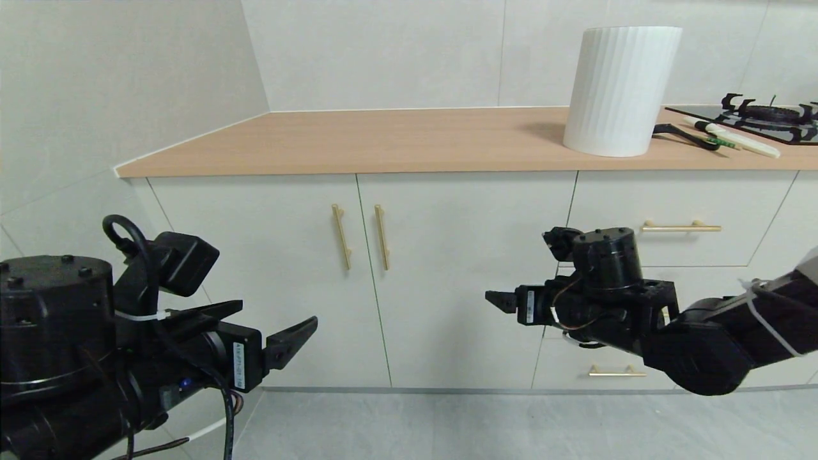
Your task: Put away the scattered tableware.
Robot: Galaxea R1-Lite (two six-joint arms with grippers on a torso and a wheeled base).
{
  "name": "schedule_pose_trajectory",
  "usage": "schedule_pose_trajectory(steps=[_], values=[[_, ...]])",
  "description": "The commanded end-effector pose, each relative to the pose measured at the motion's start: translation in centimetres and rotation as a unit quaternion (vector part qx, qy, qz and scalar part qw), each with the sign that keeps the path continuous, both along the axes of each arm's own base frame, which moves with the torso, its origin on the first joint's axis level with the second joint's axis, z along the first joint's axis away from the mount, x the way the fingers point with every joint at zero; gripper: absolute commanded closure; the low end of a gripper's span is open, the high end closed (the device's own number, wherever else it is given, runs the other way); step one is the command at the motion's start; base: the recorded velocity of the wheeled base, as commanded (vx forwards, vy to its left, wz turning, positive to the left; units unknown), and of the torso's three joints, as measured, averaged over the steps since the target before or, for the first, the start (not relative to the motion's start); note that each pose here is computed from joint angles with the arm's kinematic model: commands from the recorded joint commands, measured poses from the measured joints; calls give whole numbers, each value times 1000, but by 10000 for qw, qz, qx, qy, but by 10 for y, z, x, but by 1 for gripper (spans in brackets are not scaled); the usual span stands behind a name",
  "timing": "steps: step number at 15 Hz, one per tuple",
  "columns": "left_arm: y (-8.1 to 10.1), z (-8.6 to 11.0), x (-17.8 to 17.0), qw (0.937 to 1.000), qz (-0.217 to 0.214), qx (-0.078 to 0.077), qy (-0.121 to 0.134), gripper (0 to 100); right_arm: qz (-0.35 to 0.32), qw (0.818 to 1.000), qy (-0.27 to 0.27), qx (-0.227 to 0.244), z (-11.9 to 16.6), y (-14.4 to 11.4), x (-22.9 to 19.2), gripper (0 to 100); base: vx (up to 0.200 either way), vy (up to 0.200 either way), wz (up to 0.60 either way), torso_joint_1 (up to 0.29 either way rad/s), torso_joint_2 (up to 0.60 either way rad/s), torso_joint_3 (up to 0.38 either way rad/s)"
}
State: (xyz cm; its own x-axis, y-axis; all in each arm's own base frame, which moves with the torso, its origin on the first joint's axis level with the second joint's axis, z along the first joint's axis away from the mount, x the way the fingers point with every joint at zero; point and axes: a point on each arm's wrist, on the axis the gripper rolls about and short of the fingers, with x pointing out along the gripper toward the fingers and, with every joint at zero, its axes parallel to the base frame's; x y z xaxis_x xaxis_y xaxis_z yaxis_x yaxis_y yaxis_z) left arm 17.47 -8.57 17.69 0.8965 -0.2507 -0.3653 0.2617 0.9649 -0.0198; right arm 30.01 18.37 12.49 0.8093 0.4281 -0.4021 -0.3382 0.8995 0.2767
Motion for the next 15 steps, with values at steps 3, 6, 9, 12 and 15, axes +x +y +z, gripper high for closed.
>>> schedule_pose_trajectory(steps=[3,6,9,12,15], values=[[11,14,-23,9990,-107,-35,-438,0,-29,9940,-1029,363,73,-38,-57,0,0,0,0,0,0,0],[23,15,-43,9972,46,220,-718,0,-839,9842,-1491,445,96,-81,-85,0,0,0,0,0,0,0],[56,8,-95,9901,441,174,-1320,0,-1296,9676,-2117,463,107,-118,-153,0,0,0,0,0,0,0],[82,13,-144,9772,1031,2,-1854,0,-1555,9446,-2890,50,89,-160,-227,0,0,0,0,0,0,0],[97,13,-196,9671,1432,-18,-2104,0,-2104,9233,-3204,-241,76,-184,-282,0,0,0,0,0,0,0]])
